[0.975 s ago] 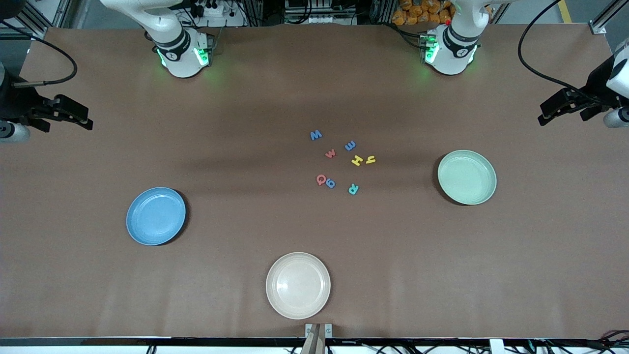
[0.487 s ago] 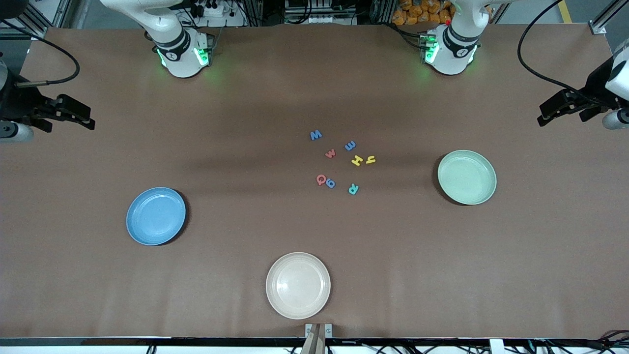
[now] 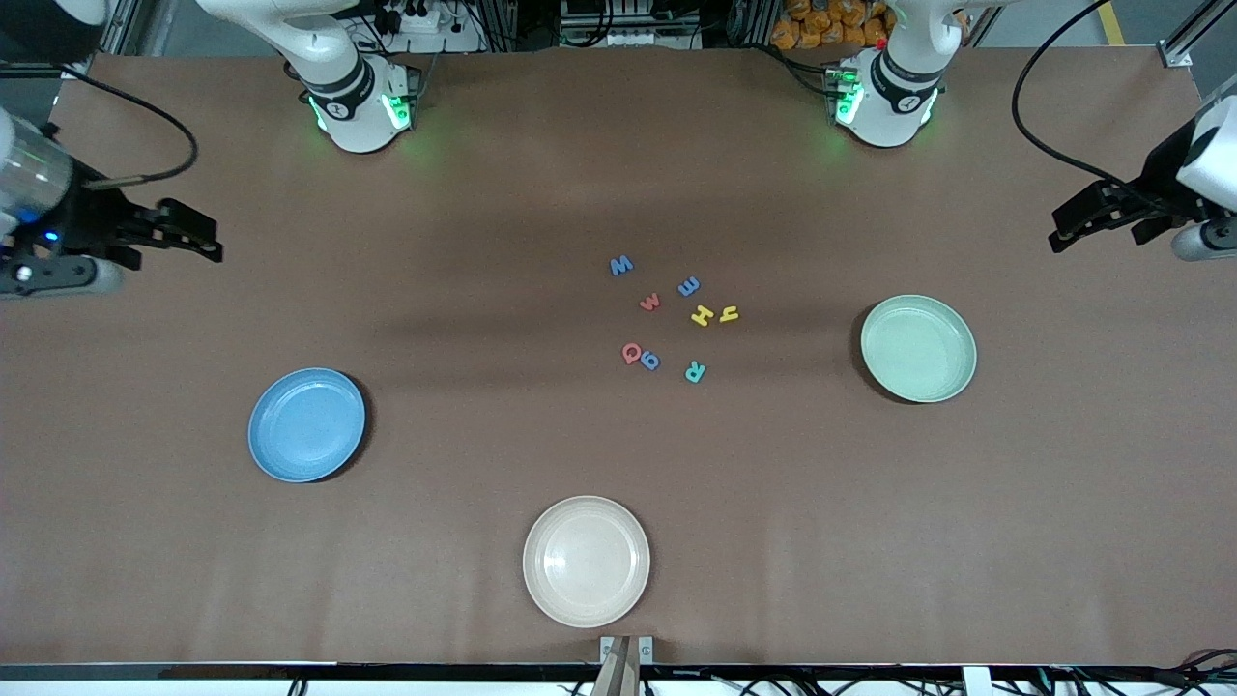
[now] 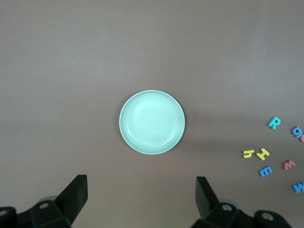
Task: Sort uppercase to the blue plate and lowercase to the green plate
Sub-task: 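Move the right gripper toward the letters while the left gripper moves out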
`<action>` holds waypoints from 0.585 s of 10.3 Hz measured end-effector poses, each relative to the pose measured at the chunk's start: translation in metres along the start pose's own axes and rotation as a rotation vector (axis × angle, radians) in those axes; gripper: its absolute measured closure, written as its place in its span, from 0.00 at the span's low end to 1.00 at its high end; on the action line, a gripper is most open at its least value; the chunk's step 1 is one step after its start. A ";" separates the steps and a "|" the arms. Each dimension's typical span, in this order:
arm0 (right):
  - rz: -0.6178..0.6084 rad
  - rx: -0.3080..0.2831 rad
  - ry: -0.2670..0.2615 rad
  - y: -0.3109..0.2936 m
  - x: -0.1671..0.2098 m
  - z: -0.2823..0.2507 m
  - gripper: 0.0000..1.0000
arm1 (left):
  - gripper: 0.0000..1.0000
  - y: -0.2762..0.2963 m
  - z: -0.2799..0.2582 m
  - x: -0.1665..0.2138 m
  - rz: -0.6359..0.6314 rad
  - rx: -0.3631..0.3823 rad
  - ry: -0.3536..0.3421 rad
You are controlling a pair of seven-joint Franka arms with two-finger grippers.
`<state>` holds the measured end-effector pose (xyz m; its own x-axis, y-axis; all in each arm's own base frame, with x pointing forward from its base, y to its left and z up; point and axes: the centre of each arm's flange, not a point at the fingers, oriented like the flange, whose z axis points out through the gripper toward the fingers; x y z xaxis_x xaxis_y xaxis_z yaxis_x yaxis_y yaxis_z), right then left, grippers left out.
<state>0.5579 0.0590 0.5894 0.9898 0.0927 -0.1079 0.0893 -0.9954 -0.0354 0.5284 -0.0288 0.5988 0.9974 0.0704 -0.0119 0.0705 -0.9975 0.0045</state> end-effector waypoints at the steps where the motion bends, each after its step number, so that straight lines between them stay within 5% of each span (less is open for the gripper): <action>1: -0.009 -0.002 -0.006 -0.018 0.006 0.015 0.00 | 0.00 0.013 0.010 0.001 0.031 0.004 -0.029; 6: -0.104 -0.007 -0.010 -0.093 0.016 0.095 0.01 | 0.00 0.072 0.063 0.018 0.374 -0.006 -0.095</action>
<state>0.5548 0.1552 0.4970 0.9742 0.1952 -0.1135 0.1919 -0.9806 -0.0399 0.5507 -0.0996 0.5360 0.9488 -0.2994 -0.1011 -0.2977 -0.9541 0.0316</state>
